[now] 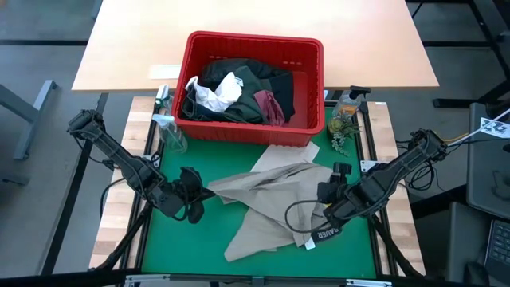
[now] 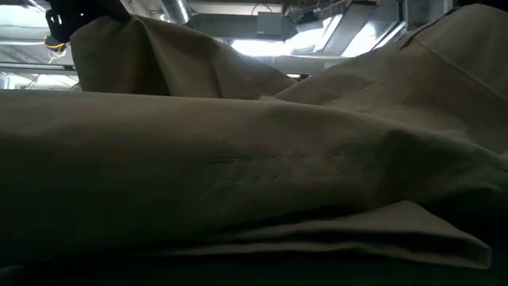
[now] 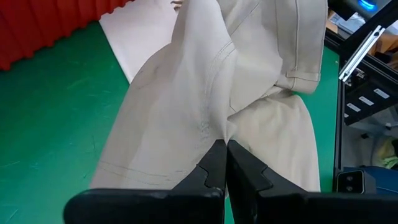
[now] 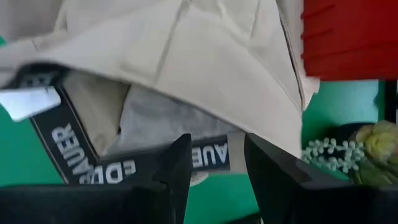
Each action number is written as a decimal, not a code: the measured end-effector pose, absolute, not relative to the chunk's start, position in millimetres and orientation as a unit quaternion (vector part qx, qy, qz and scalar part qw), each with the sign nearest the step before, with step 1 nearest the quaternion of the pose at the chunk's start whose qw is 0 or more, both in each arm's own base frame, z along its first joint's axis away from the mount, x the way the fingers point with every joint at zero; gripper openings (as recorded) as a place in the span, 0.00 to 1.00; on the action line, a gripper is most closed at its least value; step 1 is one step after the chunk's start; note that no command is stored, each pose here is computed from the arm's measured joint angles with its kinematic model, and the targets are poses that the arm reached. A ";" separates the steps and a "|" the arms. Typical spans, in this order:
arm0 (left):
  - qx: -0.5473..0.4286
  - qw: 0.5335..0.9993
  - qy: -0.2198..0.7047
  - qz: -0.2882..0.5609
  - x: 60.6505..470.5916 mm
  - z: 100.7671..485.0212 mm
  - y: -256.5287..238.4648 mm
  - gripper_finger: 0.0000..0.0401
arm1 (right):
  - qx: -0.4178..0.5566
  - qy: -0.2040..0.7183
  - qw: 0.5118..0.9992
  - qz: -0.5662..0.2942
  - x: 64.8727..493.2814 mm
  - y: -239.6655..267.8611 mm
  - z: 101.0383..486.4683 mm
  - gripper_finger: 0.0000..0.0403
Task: Fold laundry
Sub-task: Fold the brown shorts
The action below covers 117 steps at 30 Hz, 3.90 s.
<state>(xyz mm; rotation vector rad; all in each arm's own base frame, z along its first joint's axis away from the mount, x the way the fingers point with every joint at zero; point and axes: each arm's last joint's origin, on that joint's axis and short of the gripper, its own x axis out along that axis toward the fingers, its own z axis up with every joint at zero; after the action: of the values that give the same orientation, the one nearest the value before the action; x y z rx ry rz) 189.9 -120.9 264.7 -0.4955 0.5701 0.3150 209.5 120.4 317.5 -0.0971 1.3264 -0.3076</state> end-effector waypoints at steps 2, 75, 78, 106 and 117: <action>-0.241 0.917 0.277 0.153 189.9 264.7 -120.9 0.00 | -0.048 0.619 0.771 -0.144 208.0 119.6 317.4 0.37; -0.242 0.871 0.399 0.151 134.9 347.6 -152.3 0.00 | -0.055 0.319 0.920 -0.220 179.4 163.5 387.3 0.01; -0.211 0.858 0.417 0.211 149.2 319.9 -152.8 0.00 | -0.074 0.352 0.891 -0.275 186.1 148.7 360.2 0.02; -0.090 0.768 0.443 0.453 219.5 217.0 -73.4 0.00 | -0.196 0.523 0.707 -0.433 210.8 47.6 264.6 0.02; -0.069 0.764 0.450 0.457 229.6 217.1 -53.0 0.01 | -0.193 0.549 0.679 -0.447 214.5 27.1 264.3 0.02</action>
<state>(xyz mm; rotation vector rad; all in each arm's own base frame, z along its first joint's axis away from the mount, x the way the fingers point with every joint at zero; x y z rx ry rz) 229.6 -53.0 217.1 -0.1504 0.9793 0.9935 214.5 27.1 264.3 -0.4335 1.2335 -1.0044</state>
